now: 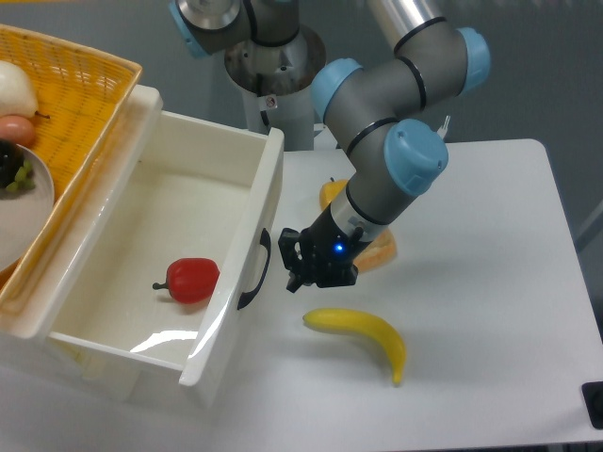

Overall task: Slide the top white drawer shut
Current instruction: 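Lower the gripper against the front panel of the open drawer, then push the drawer front with the gripper into the cabinet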

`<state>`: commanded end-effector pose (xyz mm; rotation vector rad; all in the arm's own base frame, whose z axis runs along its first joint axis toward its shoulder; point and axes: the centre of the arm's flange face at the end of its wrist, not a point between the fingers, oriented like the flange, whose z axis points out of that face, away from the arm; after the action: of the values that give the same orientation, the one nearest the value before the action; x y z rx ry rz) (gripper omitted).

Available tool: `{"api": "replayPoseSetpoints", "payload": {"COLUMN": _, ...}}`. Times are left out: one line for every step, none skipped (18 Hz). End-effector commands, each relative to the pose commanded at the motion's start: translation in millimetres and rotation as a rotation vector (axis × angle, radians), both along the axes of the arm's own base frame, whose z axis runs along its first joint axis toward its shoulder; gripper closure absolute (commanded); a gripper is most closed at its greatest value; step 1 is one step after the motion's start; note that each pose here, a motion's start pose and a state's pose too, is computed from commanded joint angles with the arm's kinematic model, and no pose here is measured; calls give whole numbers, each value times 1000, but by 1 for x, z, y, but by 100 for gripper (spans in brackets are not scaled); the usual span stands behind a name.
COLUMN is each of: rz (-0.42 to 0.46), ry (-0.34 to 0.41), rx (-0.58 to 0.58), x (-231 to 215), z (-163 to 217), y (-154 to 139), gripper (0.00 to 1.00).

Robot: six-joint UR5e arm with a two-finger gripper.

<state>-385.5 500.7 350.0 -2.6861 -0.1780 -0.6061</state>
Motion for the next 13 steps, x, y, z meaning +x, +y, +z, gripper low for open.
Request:
{"api": "replayPoseSetpoints", "payload": {"rz": -1, "ry": -6, "rx": -2, "x": 2, "z": 0, "y": 0, "gripper": 100}}
{"api": "replayPoseSetpoints", "payload": {"rz": -3, "ry": -12, "rx": -7, "x": 3, "z": -1, "y": 0, "gripper": 100}}
{"api": "replayPoseSetpoints", "payload": {"rz": -9, "ry": -12, "rx": -7, "x": 7, "z": 0, "y": 2, "gripper": 100}}
{"api": "replayPoseSetpoints", "payload": {"rz": -11, "ry": -12, "rx": -6, "x": 9, "z": 2, "y": 3, "gripper": 100}}
{"api": "replayPoseSetpoints", "payload": {"rz": -12, "ry": -12, "rx": -6, "x": 10, "z": 2, "y": 3, "gripper": 100}}
{"api": "replayPoseSetpoints", "payload": {"rz": -15, "ry": -13, "rx": -8, "x": 11, "z": 2, "y": 4, "gripper": 100}}
{"api": "replayPoseSetpoints", "payload": {"rz": -14, "ry": -15, "rx": -9, "x": 11, "z": 1, "y": 4, "gripper": 100}}
{"api": "replayPoseSetpoints", "payload": {"rz": -15, "ry": -15, "rx": -9, "x": 11, "z": 1, "y": 4, "gripper": 100}}
{"api": "replayPoseSetpoints", "payload": {"rz": -15, "ry": -16, "rx": -7, "x": 11, "z": 1, "y": 4, "gripper": 100}}
{"api": "replayPoseSetpoints", "payload": {"rz": -15, "ry": -19, "rx": -6, "x": 11, "z": 1, "y": 4, "gripper": 100}}
{"api": "replayPoseSetpoints", "payload": {"rz": -13, "ry": -20, "rx": -5, "x": 12, "z": 2, "y": 4, "gripper": 100}}
{"api": "replayPoseSetpoints", "payload": {"rz": -14, "ry": -24, "rx": -8, "x": 12, "z": 1, "y": 3, "gripper": 100}}
{"api": "replayPoseSetpoints", "payload": {"rz": -14, "ry": -26, "rx": -6, "x": 13, "z": 2, "y": 3, "gripper": 100}}
